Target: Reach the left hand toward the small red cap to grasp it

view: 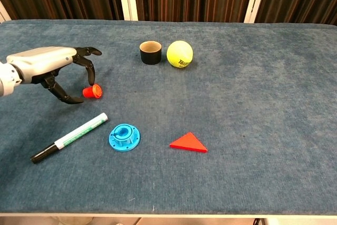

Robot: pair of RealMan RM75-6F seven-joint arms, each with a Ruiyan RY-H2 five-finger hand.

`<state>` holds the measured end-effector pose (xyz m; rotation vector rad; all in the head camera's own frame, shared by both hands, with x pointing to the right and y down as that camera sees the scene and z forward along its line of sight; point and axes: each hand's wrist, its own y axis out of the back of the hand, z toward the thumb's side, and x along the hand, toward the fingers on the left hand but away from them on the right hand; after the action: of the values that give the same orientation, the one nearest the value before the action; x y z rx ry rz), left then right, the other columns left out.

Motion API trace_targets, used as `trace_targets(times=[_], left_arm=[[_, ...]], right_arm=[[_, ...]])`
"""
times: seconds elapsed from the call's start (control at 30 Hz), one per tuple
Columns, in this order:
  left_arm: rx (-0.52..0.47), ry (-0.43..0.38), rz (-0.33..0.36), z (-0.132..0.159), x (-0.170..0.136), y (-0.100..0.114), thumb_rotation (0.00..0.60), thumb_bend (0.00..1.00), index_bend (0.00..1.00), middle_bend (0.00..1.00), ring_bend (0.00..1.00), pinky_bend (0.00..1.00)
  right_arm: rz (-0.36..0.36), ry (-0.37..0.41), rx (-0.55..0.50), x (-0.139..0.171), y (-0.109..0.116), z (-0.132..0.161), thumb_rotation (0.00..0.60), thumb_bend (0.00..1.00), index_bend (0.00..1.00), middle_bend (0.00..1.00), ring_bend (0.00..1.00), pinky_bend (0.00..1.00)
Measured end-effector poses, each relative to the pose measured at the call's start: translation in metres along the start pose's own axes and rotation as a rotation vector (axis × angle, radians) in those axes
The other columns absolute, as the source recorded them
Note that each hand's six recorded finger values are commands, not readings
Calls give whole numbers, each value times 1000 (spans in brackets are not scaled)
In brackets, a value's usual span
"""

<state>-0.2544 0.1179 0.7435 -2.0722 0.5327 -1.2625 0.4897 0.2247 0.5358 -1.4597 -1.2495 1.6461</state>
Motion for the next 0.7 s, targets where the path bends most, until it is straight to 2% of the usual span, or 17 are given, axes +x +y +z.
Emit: trace_targets(times=[0.2, 0.37, 0.53, 0.7], left_arm=[[7, -3, -11, 5, 5, -2, 600, 245, 489, 7, 0, 57], [5, -13, 10, 11, 7, 4, 600, 355, 573, 68, 0, 57], [6, -2, 2, 9, 7, 3, 600, 443, 596, 84, 0, 57], [-29, -5, 2, 8, 0, 12, 600, 451, 598, 86, 0, 57]], right_arm=[[0, -11, -7, 0, 1, -1, 600, 400, 183, 135, 36, 0], [2, -16, -12, 0, 1, -2, 600, 400, 183, 135, 36, 0], [7, -20, -15, 0, 1, -3, 600, 401, 183, 135, 36, 0], [6, -20, -16, 1, 1, -2, 600, 400, 184, 135, 36, 0]])
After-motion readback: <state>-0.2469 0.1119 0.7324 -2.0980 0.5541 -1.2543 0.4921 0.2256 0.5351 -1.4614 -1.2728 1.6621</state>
